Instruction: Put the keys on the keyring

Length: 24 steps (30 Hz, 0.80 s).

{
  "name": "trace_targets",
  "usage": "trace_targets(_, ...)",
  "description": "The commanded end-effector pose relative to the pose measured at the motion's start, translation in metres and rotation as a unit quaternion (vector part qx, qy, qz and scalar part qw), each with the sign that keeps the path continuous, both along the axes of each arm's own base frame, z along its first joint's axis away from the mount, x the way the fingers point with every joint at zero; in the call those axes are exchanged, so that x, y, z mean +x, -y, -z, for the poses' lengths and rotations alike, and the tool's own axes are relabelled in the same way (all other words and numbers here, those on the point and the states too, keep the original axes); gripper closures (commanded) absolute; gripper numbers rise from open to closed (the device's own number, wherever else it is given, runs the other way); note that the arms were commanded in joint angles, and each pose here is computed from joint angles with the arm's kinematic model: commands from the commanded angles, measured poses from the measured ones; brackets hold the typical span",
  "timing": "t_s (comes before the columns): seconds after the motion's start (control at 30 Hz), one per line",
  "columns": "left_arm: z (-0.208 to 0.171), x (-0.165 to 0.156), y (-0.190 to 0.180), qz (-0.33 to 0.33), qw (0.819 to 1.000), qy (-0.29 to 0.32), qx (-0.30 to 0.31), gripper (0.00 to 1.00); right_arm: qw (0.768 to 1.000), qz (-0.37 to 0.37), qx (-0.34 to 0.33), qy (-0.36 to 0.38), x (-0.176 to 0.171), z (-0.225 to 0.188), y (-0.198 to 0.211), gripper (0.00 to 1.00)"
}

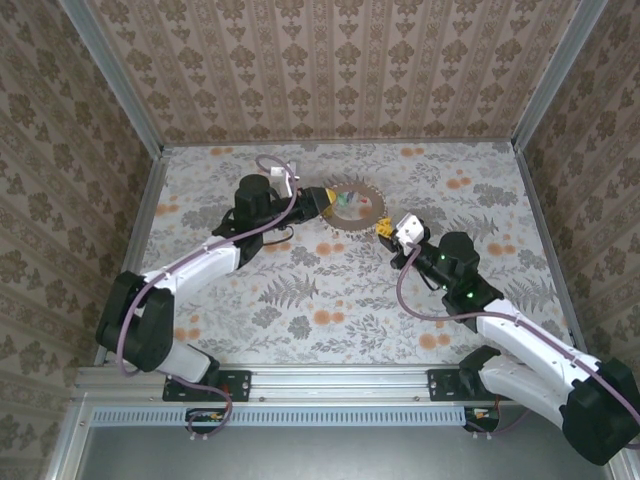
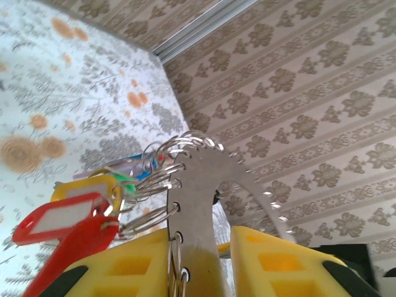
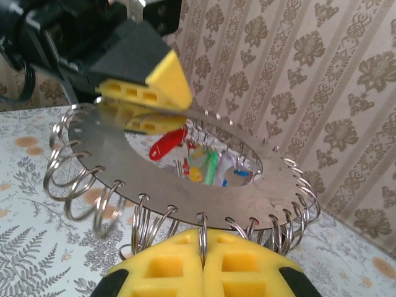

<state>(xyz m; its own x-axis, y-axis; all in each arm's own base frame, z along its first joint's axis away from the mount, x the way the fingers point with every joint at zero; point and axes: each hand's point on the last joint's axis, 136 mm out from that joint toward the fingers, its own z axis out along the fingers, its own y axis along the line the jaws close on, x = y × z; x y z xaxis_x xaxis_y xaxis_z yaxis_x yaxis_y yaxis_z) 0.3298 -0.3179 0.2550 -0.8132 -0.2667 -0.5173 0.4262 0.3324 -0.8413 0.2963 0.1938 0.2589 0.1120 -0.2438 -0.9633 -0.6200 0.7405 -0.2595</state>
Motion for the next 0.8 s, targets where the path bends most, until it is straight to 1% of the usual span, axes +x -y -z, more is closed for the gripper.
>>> trace_targets(0.0,0.011,0.001,0.001,-0.007,1.0,-0.011,-0.007,0.72,1.0,-0.016,0.023,-0.009,0.003,-0.014,-0.005,1.0)
trace_targets(0.1,0.031,0.0,0.003,-0.006,1.0,-0.03,-0.002,0.7,0.999,-0.014,0.019,-0.033,0.009,-0.004,-0.005,1.0)
trace_targets(0.2,0.052,-0.002,0.007,-0.001,0.999,-0.053,0.007,0.7,0.997,0.01,0.011,-0.071,0.02,0.014,0.001,1.0)
trace_targets(0.3,0.072,-0.004,0.013,0.007,0.997,-0.074,0.013,0.64,0.994,0.011,0.009,-0.11,0.026,0.03,0.001,1.0)
trace_targets(0.43,0.101,-0.007,0.016,0.005,0.994,-0.103,0.027,0.62,0.99,0.011,0.016,-0.137,0.03,0.042,0.0,1.0)
trace_targets(0.53,0.121,-0.01,0.012,-0.004,0.992,-0.121,0.042,0.59,0.987,0.021,0.023,-0.158,0.036,0.051,0.005,1.0)
trace_targets(0.7,0.138,-0.017,0.002,-0.018,0.99,-0.131,0.058,0.55,0.983,0.02,0.026,-0.18,0.04,0.061,0.013,1.0)
trace_targets(0.73,0.137,-0.017,0.001,-0.02,0.99,-0.129,0.059,0.53,0.982,0.014,0.028,-0.185,0.04,0.062,0.014,1.0)
trace_targets(0.77,0.137,-0.018,-0.001,-0.023,0.99,-0.125,0.06,0.47,0.982,0.013,0.03,-0.187,0.041,0.062,0.016,1.0)
